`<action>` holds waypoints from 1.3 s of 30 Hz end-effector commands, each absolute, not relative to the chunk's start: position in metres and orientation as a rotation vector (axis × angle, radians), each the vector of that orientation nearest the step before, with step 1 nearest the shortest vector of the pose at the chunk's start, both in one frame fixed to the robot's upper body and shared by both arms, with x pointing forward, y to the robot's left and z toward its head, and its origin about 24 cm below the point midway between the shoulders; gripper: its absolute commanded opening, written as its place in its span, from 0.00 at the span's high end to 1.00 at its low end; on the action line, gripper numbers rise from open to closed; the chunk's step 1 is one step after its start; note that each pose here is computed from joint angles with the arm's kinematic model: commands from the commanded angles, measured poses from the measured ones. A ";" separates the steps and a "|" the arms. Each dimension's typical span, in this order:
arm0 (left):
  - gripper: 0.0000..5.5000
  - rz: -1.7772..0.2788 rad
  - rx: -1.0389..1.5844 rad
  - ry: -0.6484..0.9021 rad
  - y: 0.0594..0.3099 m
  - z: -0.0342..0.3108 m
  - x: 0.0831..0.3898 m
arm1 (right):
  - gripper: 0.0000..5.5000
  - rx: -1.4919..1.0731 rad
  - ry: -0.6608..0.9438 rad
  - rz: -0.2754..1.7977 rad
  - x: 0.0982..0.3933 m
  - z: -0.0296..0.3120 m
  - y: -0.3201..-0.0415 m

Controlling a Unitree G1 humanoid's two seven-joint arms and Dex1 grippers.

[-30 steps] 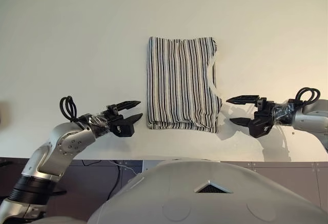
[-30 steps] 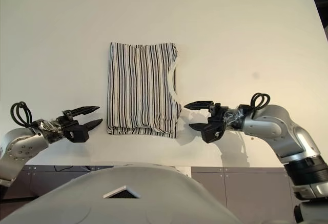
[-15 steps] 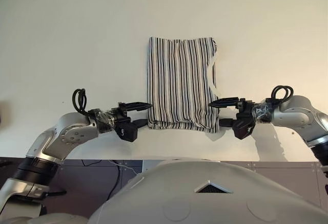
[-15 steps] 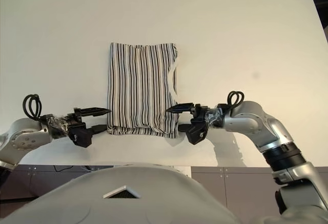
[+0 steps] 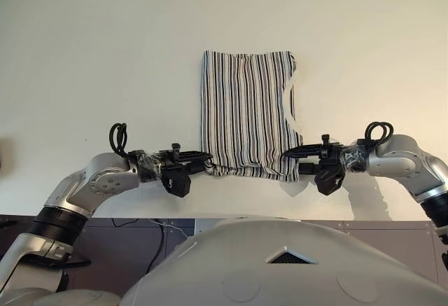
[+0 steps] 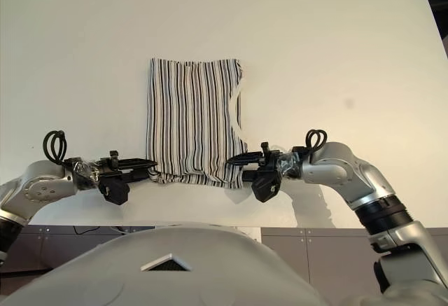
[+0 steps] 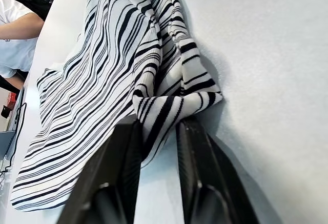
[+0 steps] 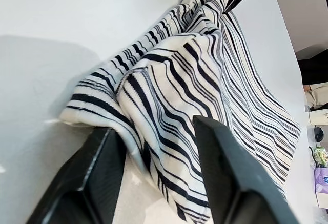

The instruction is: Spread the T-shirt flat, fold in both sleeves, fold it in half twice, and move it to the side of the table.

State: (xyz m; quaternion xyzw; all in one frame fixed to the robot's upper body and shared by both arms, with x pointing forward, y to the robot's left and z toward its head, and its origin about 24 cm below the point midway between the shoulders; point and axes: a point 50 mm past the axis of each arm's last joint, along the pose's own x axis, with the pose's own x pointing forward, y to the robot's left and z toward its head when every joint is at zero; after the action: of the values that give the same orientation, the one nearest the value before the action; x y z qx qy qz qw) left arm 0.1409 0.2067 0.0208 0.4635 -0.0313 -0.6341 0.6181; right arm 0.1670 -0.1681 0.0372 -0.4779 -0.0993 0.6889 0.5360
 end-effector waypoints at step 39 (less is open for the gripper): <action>0.94 -0.773 0.307 0.335 0.200 0.042 0.288 | 0.95 -0.492 0.213 0.953 0.299 0.057 -0.147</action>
State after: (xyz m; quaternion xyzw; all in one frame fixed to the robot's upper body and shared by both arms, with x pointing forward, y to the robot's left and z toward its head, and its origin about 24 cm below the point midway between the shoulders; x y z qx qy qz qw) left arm 0.2798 0.2028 0.0459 0.1257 0.1705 -0.3839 0.8988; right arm 0.2947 -0.1465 0.0555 -0.2215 0.1174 0.4664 0.8483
